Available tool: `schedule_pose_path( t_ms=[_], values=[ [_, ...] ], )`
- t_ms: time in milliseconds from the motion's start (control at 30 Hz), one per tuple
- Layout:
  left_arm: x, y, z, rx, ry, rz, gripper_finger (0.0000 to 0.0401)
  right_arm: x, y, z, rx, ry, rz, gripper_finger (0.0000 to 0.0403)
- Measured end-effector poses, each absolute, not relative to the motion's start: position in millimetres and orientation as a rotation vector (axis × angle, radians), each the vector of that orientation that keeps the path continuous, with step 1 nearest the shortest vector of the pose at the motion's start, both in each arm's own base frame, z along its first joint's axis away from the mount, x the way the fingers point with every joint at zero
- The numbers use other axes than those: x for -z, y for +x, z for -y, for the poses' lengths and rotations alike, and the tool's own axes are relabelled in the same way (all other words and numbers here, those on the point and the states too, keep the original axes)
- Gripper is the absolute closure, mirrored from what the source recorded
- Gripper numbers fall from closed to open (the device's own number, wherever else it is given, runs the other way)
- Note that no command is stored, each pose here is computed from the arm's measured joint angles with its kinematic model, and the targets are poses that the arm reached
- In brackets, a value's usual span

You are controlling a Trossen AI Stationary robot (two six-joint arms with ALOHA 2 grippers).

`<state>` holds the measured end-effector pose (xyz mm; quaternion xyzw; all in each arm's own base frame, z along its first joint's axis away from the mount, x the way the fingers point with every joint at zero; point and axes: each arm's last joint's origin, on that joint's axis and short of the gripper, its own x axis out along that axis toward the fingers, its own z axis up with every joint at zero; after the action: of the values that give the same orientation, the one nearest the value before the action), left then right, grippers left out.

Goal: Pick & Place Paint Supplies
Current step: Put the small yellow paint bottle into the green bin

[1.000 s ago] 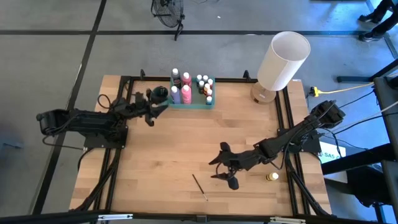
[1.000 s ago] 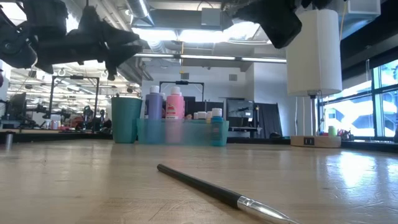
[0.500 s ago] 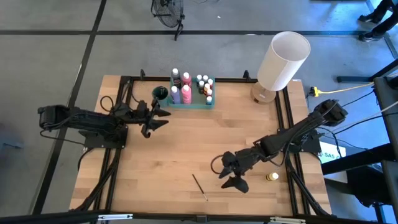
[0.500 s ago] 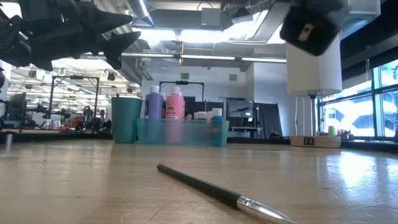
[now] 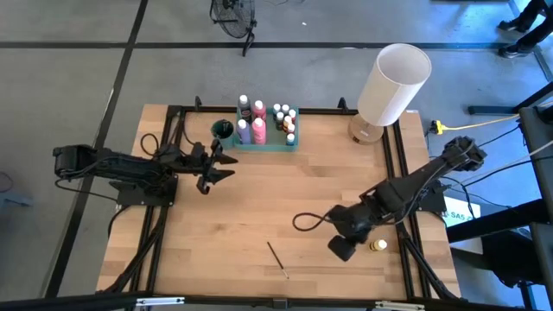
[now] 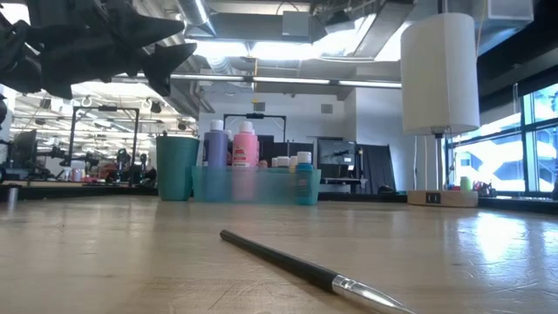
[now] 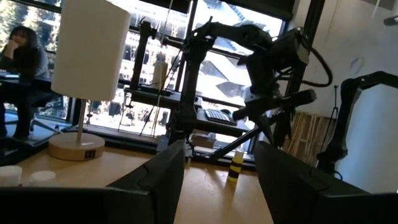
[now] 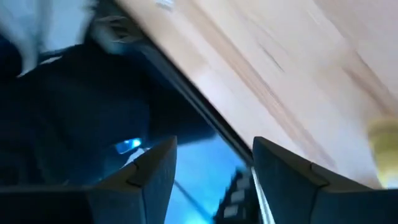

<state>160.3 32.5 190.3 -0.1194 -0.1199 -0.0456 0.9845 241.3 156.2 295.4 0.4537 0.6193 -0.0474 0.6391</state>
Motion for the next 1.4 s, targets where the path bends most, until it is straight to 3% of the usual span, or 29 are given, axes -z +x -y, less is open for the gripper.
schedule_pose_path(
  t_ms=[200, 467, 1000, 1400],
  values=[
    [-185, 162, -33, 0.084, -0.253, 0.187, 0.0213, -296, 214, -159, 0.459, 1.11, -1.603, 0.0192],
    [-182, 162, -33, 0.079, -0.255, 0.157, 0.0213, -293, 188, -151, 0.793, 0.99, -1.7, 0.0185],
    [-182, 162, -33, 0.079, -0.199, 0.159, 0.0213, -286, 185, -159, 0.833, 0.927, -1.73, 0.0105],
    [-177, 163, -33, 0.073, -0.223, 0.108, 0.0212, -285, 163, -181, 0.775, 0.775, -1.654, 0.0102]
  ],
)
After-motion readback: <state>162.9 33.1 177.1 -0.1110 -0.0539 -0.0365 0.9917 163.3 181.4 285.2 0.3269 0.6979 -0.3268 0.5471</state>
